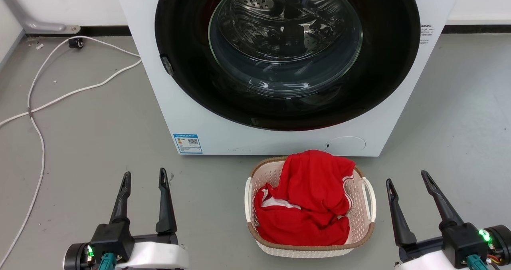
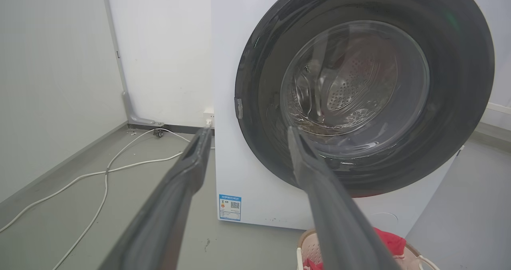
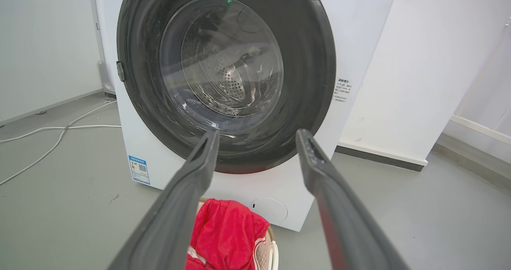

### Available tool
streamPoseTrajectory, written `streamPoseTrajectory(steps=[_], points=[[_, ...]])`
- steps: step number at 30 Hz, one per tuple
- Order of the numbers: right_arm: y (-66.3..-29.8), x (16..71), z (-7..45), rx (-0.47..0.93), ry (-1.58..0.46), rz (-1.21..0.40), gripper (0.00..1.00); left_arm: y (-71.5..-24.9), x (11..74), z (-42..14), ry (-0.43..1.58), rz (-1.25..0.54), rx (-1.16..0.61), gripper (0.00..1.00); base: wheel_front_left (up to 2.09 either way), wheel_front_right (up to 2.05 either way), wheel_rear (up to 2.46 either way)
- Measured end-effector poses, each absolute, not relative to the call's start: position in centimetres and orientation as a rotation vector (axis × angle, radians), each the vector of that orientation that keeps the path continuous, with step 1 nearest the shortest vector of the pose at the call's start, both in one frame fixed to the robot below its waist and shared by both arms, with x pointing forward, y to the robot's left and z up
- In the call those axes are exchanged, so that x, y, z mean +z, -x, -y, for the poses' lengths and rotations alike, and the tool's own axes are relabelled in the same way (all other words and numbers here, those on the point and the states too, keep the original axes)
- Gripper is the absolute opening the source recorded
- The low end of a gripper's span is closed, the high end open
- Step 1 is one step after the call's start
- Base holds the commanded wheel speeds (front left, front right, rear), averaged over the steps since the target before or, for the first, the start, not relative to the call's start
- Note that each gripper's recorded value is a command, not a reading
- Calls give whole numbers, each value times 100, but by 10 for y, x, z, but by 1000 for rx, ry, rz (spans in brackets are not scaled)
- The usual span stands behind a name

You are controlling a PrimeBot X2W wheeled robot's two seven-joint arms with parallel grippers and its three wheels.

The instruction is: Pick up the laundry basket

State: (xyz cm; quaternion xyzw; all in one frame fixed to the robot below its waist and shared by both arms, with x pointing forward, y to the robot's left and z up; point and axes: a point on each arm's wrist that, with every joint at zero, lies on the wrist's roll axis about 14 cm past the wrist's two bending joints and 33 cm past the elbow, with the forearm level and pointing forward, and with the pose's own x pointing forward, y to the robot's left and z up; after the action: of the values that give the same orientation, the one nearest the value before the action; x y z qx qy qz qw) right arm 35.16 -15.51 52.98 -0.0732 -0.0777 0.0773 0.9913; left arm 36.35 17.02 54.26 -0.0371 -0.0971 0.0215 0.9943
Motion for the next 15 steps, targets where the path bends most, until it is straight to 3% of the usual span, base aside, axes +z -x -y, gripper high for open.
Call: streamPoseTrajectory(steps=[15], points=[[-350, 527, 155, 155, 145, 148, 100, -362, 540, -169, 73, 185, 39, 100, 0, 0, 0]])
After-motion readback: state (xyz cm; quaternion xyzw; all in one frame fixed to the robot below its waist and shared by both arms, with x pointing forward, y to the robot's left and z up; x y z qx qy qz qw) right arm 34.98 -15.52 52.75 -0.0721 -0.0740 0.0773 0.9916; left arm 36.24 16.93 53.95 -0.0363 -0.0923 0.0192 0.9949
